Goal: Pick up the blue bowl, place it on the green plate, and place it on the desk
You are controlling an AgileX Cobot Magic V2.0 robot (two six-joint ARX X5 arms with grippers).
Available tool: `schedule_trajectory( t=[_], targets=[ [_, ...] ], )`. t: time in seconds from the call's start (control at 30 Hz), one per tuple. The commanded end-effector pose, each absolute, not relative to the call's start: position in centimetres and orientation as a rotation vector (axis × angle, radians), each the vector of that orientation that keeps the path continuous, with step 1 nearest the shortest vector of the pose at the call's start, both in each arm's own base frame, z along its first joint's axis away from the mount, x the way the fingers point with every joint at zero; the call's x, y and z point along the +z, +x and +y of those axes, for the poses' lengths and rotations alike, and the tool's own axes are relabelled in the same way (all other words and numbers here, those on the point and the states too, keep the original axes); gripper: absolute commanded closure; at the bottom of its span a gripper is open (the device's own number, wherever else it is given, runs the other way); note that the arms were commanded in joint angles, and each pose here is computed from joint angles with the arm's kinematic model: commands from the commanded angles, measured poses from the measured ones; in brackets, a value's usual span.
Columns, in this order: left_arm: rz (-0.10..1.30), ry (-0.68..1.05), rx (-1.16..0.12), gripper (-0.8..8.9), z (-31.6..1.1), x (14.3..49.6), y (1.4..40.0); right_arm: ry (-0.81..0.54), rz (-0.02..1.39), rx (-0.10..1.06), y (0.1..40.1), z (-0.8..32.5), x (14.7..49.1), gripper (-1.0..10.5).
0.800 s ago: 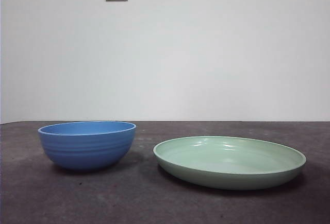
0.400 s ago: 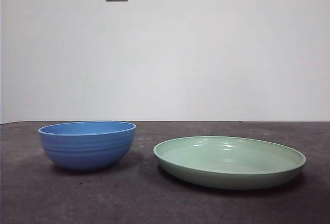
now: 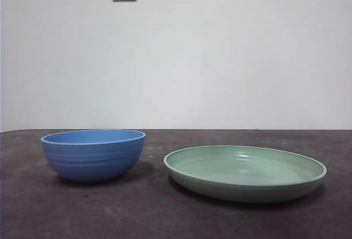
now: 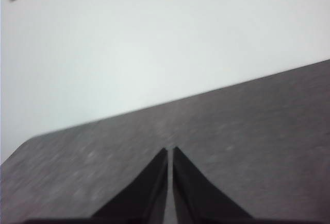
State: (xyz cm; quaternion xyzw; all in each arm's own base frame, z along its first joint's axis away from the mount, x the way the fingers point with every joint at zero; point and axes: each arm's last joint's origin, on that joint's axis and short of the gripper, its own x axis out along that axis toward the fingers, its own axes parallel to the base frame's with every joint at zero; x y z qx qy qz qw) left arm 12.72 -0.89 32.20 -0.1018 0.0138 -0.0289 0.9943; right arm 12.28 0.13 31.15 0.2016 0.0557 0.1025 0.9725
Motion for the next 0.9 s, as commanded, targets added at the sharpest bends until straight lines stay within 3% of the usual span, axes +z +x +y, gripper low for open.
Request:
schedule_trajectory(
  t=[0.03,0.27,0.57,0.67,0.9],
  targets=[
    [0.027,-0.185,-0.143,7.98,-1.2,34.7,13.3,0.391,0.166,0.265,13.3,0.3,32.9,9.3],
    [0.218,-0.205,-0.325,7.98,-2.2,37.5,14.9,0.33,0.252,0.446,15.4,2.1,35.8,9.3],
    [0.373,-0.232,-0.603,7.95,-4.1,37.3,16.6,0.309,0.371,0.732,16.5,5.2,35.7,9.3],
    [0.395,-0.225,-0.675,7.94,-4.9,37.1,16.8,0.313,0.453,0.782,16.6,5.7,34.9,9.3],
    [0.402,-0.191,-0.736,7.84,-5.8,37.0,16.6,0.274,0.563,0.782,16.3,5.7,33.8,9.3]
  ],
)
